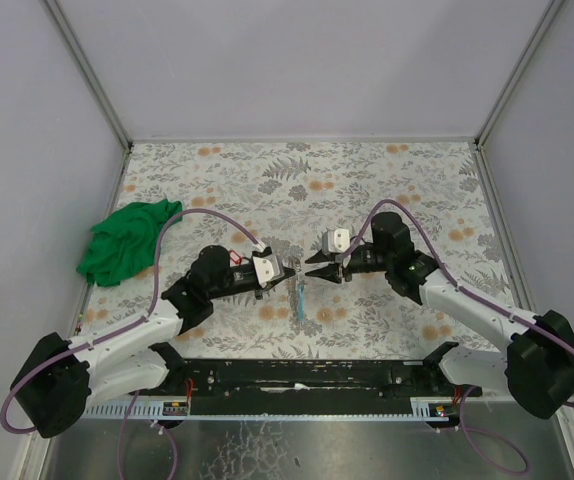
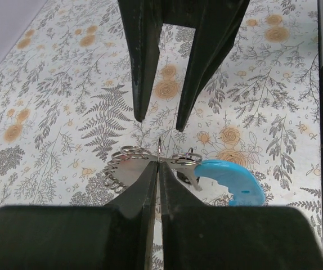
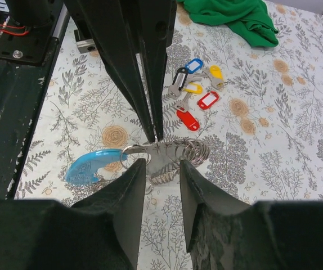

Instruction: Put the keys on the keyring

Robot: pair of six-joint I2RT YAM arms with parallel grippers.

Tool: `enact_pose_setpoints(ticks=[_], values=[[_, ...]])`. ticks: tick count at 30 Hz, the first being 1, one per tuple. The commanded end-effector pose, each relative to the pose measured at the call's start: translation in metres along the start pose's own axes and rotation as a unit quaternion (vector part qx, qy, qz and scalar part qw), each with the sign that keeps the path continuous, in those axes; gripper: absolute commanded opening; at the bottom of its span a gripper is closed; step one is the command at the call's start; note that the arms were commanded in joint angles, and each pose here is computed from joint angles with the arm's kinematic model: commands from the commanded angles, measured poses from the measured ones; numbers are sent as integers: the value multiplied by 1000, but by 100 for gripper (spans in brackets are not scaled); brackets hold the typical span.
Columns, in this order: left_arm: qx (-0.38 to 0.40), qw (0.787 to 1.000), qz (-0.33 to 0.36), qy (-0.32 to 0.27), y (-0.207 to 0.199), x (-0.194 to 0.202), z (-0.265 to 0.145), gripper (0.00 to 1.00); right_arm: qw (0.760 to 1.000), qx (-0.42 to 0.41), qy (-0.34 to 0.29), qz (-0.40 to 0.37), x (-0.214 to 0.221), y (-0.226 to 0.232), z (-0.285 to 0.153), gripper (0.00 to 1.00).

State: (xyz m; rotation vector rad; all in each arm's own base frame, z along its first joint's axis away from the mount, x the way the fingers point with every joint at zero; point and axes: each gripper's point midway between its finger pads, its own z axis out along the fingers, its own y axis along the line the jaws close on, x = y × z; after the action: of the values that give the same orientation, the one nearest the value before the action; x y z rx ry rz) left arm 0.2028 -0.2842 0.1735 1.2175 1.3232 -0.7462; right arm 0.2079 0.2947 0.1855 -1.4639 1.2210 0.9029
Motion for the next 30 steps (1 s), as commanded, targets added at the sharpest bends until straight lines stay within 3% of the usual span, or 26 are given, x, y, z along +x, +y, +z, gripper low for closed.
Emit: enact_pose_setpoints(ticks=[1, 10, 16, 23, 30], values=[[-20, 999, 32, -24, 11, -22, 0, 0, 998, 12, -28, -53, -10, -6, 7, 36], [-13, 999, 30, -23, 8, -22, 3, 0, 997, 26, -24, -64, -7, -6, 19, 28], [-20, 999, 26, -25, 9, -23, 3, 0, 996, 57, -27, -64, -9, -9, 21, 18], [-38, 999, 6, -25, 4, -21, 5, 0, 990, 134, -26, -47, -11, -18, 17, 1], [-44, 998, -15, -31, -17, -20, 9, 0, 964, 257, -59, 34, -22, -43, 14, 0]])
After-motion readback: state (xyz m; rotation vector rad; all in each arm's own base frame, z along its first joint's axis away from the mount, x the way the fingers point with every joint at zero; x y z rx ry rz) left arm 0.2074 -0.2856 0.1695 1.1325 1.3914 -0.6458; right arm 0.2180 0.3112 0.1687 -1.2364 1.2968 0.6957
